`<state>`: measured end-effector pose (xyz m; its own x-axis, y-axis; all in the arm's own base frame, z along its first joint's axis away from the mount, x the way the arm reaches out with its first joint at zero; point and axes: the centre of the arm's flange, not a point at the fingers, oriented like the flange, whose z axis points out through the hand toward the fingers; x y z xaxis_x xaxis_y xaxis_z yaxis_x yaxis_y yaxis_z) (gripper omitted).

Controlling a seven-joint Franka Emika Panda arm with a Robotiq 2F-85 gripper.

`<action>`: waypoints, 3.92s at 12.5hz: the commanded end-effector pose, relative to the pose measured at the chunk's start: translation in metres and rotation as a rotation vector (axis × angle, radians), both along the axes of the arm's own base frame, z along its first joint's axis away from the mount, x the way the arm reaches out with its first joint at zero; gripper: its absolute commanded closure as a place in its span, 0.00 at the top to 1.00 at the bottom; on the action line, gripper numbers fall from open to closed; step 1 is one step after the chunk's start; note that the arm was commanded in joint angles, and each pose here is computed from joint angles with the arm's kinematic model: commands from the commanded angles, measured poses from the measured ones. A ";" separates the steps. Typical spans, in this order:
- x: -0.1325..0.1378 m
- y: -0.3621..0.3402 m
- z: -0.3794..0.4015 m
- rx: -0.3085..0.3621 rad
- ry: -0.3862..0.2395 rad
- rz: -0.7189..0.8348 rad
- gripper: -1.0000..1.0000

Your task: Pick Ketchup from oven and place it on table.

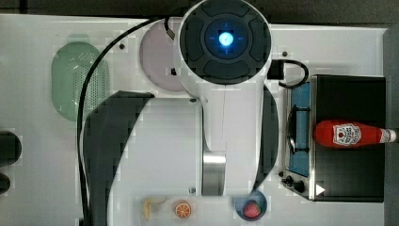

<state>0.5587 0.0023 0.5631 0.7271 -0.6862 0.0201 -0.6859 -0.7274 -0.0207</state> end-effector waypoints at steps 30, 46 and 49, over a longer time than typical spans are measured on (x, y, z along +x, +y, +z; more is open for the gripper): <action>-0.089 -0.392 -0.187 -0.030 0.001 -0.891 1.00; -0.040 -0.340 -0.076 -0.045 -0.011 -0.725 0.64; -0.021 -0.273 -0.026 -0.001 0.017 -0.516 0.64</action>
